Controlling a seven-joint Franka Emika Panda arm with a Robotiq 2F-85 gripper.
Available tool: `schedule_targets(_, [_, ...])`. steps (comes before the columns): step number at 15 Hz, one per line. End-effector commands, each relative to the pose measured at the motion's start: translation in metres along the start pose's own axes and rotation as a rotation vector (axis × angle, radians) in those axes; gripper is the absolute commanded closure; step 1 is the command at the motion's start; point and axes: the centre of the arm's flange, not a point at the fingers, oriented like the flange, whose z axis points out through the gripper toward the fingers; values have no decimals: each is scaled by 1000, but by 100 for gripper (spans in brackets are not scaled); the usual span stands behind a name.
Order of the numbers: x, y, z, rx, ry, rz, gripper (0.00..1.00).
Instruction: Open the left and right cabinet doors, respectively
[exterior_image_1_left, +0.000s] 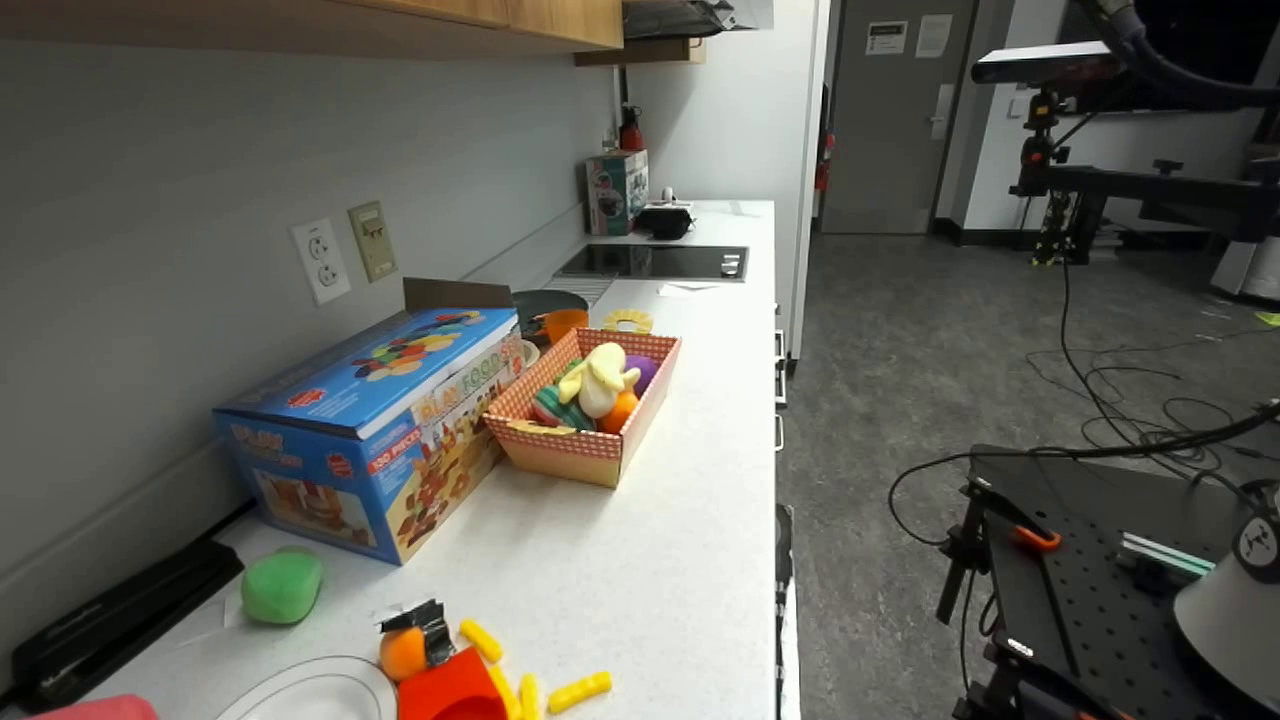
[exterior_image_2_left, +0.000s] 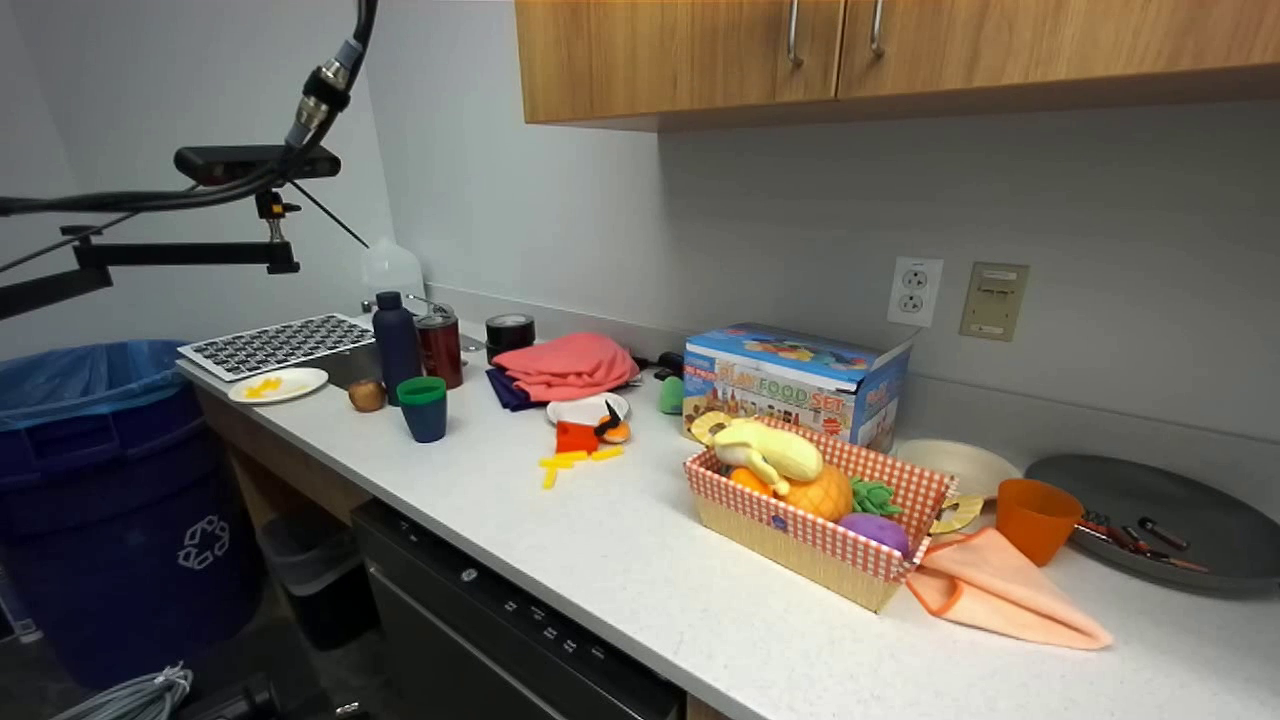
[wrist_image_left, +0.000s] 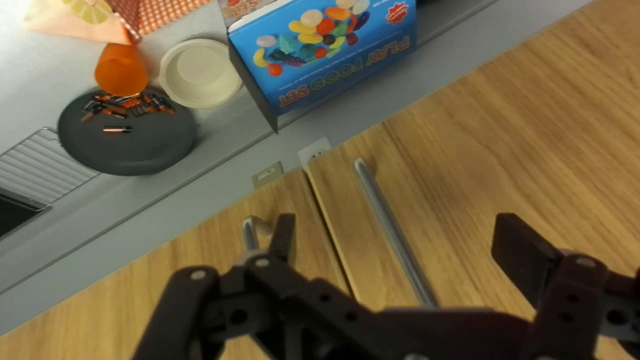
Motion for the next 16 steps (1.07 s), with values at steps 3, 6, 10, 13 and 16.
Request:
schedule_targets(3, [16,-1,35,145,-23,-109,0])
schedule_targets(6, [20,-2,46,228,-51,-163,0])
schedule_targets(10, [25,-1,48,311,-63,-246,0])
schedule_targets(13, [29,5,45,410,-125,-233,0])
schedule_targets(16, [24,19,40,485,-209,-183,0])
